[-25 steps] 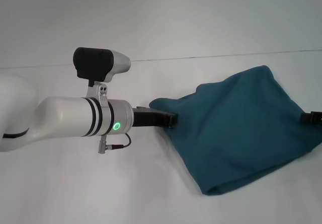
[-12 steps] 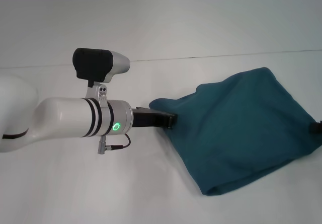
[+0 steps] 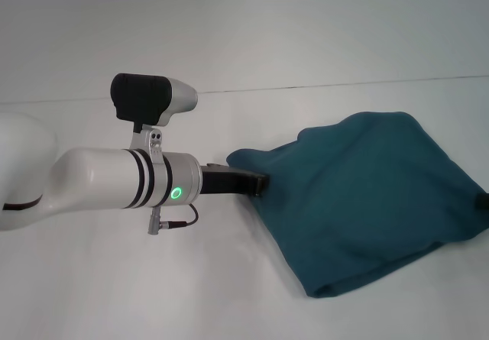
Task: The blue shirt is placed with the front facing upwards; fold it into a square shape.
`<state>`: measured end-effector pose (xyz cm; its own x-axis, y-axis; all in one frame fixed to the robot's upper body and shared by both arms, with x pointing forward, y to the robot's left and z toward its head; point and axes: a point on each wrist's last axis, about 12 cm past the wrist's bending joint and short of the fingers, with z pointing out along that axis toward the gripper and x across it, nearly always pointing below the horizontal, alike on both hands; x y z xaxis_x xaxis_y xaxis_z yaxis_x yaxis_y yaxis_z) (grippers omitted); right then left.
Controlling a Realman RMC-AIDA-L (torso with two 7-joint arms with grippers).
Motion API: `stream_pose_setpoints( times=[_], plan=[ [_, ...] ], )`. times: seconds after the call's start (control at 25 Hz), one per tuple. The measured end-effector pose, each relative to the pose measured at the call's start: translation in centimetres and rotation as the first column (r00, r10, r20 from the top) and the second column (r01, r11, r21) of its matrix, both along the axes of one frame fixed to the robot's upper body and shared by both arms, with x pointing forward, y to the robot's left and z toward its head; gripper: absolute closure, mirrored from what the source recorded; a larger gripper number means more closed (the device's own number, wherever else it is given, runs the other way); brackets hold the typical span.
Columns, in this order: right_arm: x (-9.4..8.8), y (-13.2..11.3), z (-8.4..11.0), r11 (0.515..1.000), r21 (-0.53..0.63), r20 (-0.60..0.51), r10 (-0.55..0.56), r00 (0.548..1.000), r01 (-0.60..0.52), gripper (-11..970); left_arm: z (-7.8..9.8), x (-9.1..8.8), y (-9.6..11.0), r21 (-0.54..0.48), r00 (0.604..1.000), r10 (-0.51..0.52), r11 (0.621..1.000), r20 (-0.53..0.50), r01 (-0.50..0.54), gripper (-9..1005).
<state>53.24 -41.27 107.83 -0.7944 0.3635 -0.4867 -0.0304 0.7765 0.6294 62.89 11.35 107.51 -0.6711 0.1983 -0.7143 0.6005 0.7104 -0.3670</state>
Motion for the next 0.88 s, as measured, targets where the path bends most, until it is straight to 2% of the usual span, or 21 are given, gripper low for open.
stream_pose_setpoints(
  times=[0.88],
  plan=[
    [-1.2,-0.9,-0.4,1.0,-0.013,-0.04,-0.018,0.999,0.018,946,0.2,0.1,0.0,-0.003,1.0,-0.005,1.0,0.001,0.005,936]
  ],
)
